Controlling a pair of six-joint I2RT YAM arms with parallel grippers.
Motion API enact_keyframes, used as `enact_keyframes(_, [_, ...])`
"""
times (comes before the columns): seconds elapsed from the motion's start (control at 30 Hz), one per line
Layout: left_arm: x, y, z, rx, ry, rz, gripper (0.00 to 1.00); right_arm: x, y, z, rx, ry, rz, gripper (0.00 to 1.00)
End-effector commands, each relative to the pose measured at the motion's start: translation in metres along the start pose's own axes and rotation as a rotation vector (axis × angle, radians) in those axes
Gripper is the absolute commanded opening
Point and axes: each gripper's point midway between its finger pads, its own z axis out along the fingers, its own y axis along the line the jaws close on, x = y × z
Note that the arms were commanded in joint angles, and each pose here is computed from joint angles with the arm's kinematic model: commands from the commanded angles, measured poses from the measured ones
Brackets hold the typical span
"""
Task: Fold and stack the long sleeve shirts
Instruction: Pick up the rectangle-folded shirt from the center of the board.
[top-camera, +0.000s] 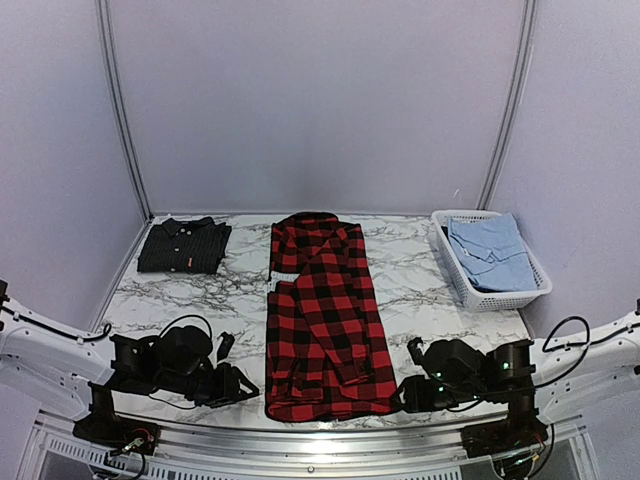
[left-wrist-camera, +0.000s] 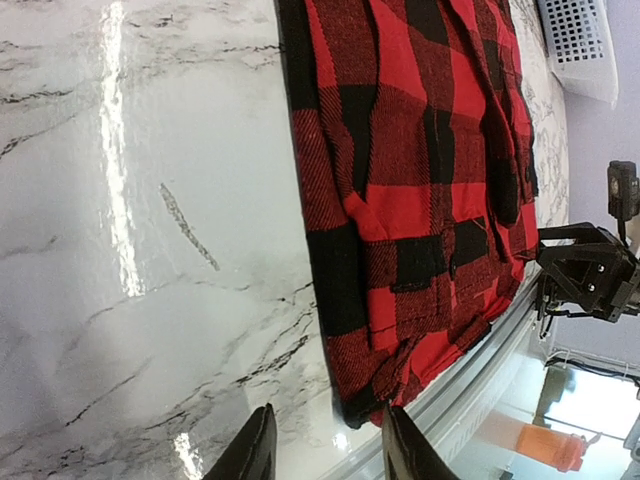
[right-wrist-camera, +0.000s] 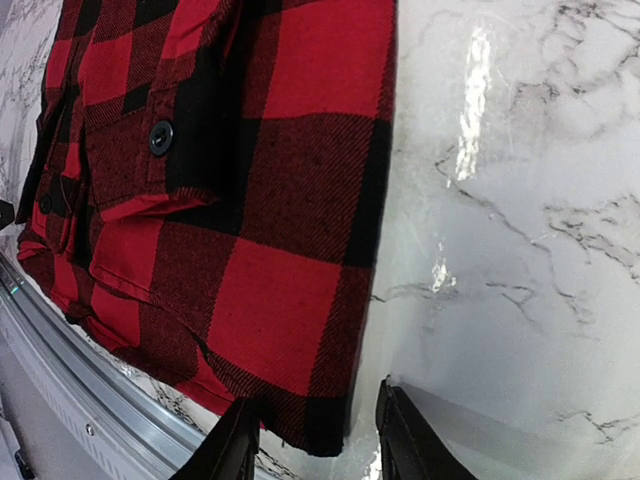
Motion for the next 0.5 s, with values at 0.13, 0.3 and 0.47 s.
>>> enact_keyframes(0.13, [0.014, -0.008, 0.013, -0.006, 0.070, 0.025, 0.38, 0.007, 0.006, 0.005, -0.002, 0.044, -0.009, 0.40])
enact_keyframes(0.3, [0.026, -0.010, 0.022, -0.032, 0.109, 0.028, 0.34, 0.012, 0.006, 0.005, -0.004, 0.059, -0.009, 0.38])
enact_keyframes(0.47, [0.033, -0.012, 0.027, -0.047, 0.119, 0.025, 0.32, 0.022, 0.010, 0.005, -0.017, 0.076, -0.021, 0.38])
